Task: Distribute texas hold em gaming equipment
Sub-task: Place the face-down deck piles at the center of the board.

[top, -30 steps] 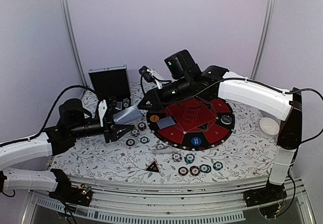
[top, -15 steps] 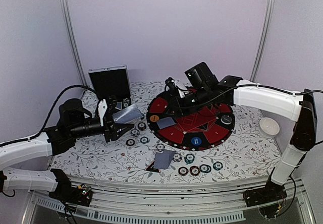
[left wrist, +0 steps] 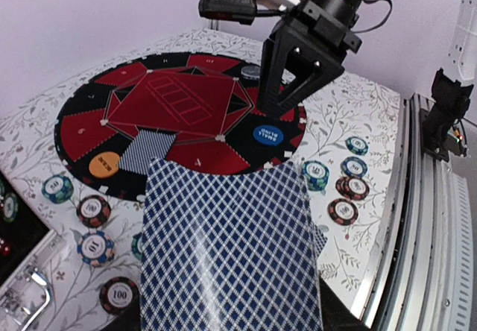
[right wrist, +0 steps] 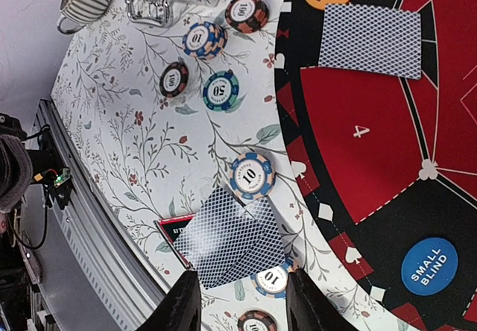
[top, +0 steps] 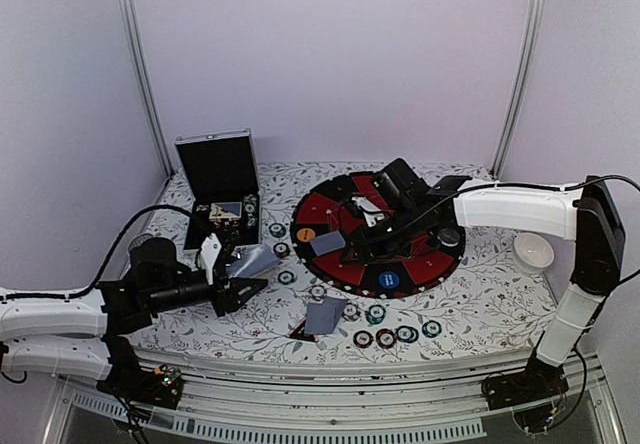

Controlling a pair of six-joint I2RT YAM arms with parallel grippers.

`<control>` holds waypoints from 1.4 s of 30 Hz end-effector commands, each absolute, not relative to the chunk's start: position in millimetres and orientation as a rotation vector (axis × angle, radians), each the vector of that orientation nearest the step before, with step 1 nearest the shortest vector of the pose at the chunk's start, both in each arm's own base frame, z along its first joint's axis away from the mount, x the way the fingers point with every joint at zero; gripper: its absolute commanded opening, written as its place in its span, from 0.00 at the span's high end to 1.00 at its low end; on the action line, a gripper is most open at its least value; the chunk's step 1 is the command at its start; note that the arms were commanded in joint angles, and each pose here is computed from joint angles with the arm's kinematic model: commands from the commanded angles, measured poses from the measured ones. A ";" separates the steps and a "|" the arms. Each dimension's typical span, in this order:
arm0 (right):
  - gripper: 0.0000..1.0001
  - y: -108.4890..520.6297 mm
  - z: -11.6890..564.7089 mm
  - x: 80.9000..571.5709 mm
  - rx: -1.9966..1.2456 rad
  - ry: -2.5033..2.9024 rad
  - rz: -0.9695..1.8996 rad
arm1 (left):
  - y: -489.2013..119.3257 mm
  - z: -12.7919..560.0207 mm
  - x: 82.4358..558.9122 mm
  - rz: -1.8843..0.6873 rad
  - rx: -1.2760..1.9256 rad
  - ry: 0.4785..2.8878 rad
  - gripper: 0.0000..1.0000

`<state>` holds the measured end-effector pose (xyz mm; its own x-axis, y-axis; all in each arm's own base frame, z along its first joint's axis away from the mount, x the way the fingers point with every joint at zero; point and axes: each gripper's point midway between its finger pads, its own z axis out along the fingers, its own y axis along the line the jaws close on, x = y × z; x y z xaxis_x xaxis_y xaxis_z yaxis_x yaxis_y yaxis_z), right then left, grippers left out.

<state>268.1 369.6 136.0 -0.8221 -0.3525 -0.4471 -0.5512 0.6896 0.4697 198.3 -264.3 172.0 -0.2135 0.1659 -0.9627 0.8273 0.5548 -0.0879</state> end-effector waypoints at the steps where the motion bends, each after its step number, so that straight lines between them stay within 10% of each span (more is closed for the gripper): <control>1: 0.59 383.6 116.0 253.5 -0.780 2.628 0.899 | -254.3 164.4 198.4 -0.715 0.724 1.667 0.55; 30: 0.55 382.5 91.2 232.1 -0.774 2.723 0.751 | -247.1 29.1 174.6 -0.701 0.842 1.934 0.45; 42: 0.48 376.4 95.0 237.0 -0.772 2.725 0.715 | -245.1 28.3 173.4 -0.665 0.845 1.933 0.02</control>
